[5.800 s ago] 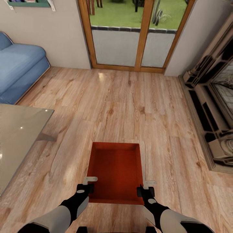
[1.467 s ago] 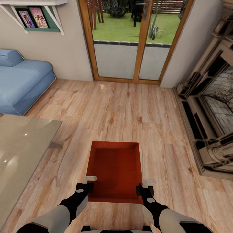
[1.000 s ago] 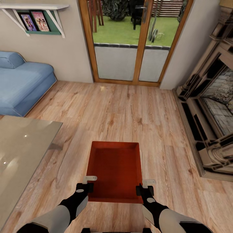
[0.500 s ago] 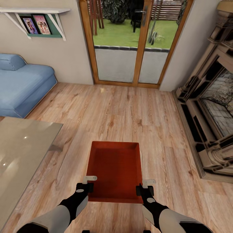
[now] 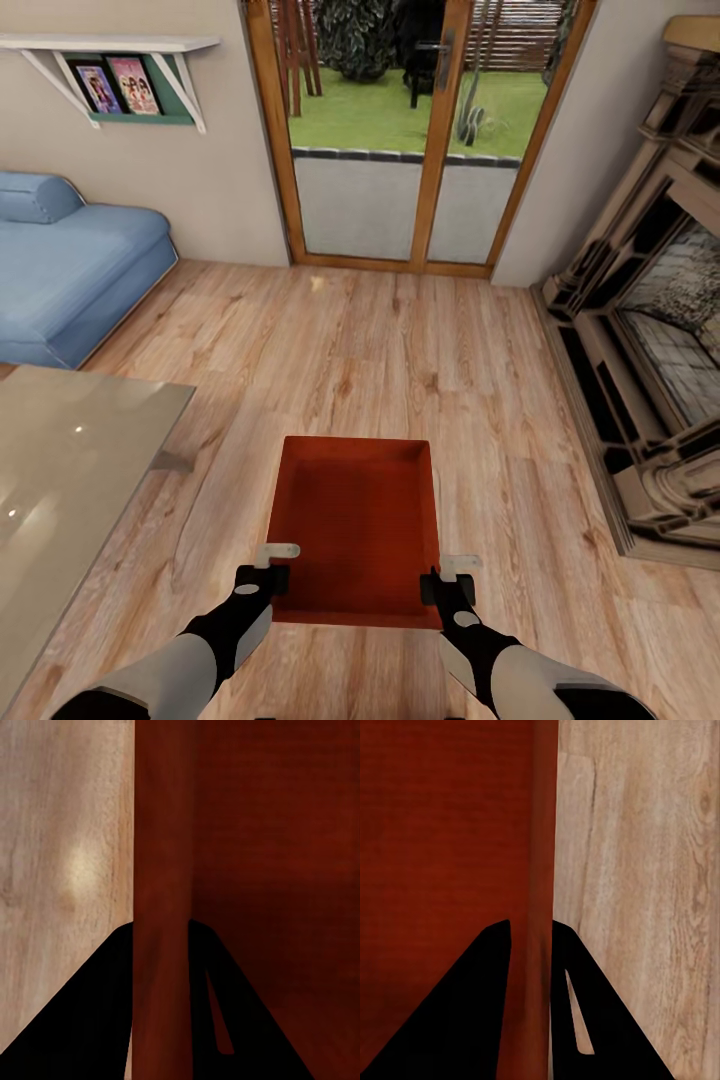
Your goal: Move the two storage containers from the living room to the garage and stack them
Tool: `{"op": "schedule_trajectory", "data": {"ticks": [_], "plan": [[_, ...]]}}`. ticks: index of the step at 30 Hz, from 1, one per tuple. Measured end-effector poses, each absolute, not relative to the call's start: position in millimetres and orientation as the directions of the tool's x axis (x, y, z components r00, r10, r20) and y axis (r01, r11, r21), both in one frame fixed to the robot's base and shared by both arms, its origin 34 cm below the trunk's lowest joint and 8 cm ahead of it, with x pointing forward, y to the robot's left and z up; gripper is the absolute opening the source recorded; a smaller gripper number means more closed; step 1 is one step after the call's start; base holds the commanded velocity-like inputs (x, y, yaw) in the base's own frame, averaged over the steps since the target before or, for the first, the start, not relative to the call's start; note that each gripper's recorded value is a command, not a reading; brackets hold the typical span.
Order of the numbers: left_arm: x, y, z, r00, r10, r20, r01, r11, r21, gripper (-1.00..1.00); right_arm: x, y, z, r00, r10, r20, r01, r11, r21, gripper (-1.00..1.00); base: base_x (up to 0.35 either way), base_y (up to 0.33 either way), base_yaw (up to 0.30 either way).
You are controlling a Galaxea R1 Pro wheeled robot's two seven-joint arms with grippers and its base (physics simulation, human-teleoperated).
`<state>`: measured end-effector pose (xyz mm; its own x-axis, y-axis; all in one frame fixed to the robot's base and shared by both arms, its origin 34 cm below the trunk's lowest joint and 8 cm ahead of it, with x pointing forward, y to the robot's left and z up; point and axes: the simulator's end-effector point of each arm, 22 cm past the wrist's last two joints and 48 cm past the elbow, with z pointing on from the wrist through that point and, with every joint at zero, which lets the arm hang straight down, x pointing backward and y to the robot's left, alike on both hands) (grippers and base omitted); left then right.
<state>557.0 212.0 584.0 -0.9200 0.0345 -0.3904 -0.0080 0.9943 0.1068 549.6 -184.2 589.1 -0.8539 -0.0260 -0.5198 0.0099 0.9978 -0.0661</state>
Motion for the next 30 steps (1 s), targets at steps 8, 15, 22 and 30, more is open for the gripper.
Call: {"op": "schedule_trajectory", "data": {"ticks": [8, 15, 22, 30], "plan": [[560, 212, 587, -0.917, 0.035, -0.397, -0.009, 0.994, 0.107, -1.0, 553, -184, 592, -0.85, -0.026, -0.526, 0.01, 0.998, -0.066, -1.0, 0.0, 0.0, 0.0], [563, 212, 590, -0.914, 0.035, -0.404, -0.009, 0.994, 0.108, -1.0, 555, -184, 595, -0.846, -0.026, -0.532, 0.011, 0.998, -0.068, -1.0, 0.0, 0.0, 0.0], [565, 212, 593, -0.911, 0.036, -0.41, -0.01, 0.994, 0.108, -1.0, 558, -184, 598, -0.843, -0.026, -0.538, 0.012, 0.998, -0.068, -1.0, 0.0, 0.0, 0.0], [569, 212, 598, -0.907, 0.035, -0.419, -0.011, 0.994, 0.108, -1.0, 561, -184, 603, -0.838, -0.026, -0.546, 0.013, 0.998, -0.067, -1.0, 0.0, 0.0, 0.0]]}}
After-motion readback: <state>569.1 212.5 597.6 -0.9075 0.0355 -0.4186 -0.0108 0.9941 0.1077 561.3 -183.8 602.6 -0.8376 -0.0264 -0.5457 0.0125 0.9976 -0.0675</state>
